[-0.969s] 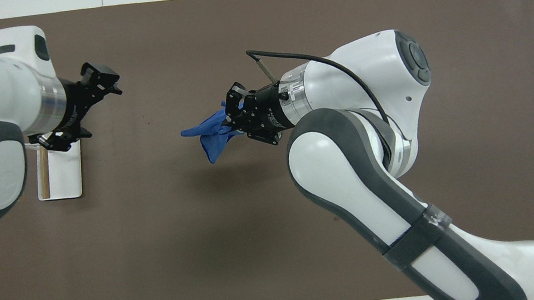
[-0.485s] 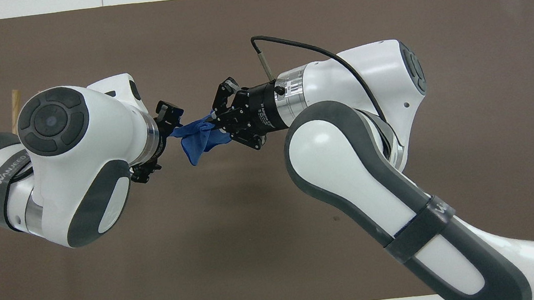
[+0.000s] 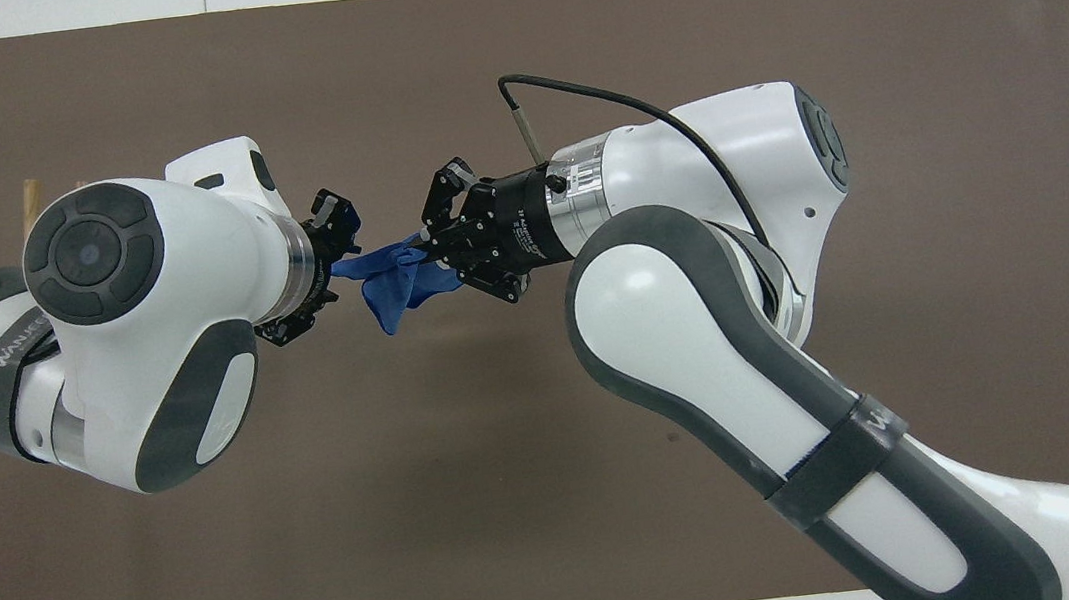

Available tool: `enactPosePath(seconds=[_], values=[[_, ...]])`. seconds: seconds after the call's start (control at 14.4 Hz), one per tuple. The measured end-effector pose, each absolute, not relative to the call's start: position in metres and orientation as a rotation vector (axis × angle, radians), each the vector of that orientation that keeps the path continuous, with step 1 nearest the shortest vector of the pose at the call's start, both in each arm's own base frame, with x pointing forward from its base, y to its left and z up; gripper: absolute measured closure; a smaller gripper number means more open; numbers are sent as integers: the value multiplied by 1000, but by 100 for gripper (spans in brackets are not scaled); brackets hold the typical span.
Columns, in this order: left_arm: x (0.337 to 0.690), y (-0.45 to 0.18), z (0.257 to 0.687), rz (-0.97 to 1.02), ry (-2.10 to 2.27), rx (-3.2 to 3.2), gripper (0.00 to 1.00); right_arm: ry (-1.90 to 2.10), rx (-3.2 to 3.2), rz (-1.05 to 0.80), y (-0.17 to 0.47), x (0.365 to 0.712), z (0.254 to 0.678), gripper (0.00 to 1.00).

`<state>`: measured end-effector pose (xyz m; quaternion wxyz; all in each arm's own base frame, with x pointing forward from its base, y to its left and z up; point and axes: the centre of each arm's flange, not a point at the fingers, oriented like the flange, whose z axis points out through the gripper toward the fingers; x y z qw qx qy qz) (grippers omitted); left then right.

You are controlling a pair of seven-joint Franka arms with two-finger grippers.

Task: Right arm passes towel to left arm to hang
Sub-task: 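Close the left gripper on the towel and open the right gripper, then carry the towel over the rack while the right gripper withdraws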

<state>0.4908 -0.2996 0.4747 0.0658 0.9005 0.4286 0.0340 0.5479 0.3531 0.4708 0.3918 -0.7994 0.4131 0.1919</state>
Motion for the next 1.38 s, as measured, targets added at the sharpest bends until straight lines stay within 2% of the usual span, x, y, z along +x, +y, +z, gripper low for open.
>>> enactPosePath(seconds=[0.14, 0.21, 0.28, 0.42, 0.48, 0.76, 0.83, 1.11, 1.38], values=[[492, -300, 474, 106, 1290, 2712, 62, 1048, -2031, 488, 354, 547, 471, 95], [492, -300, 473, 105, 1290, 2712, 62, 1047, -2031, 488, 354, 547, 471, 95], [492, -300, 472, 104, 1291, 2713, 71, 1047, -2031, 488, 354, 547, 471, 95], [493, -300, 471, 103, 1291, 2714, 95, 1047, -2031, 488, 354, 547, 471, 95], [493, -300, 471, 103, 1291, 2713, 98, 1047, -2031, 488, 354, 547, 471, 95], [499, -299, 478, 121, 1292, 2691, 98, 1047, -2031, 488, 354, 547, 471, 94], [504, -300, 483, 130, 1291, 2679, 98, 1047, -2031, 488, 354, 547, 471, 90], [525, -305, 517, 168, 1279, 2624, 98, 965, -2132, 398, 351, 549, 470, 48], [539, -280, 573, 181, 1274, 2637, 98, 705, -2503, 95, 319, 564, 462, 7]])
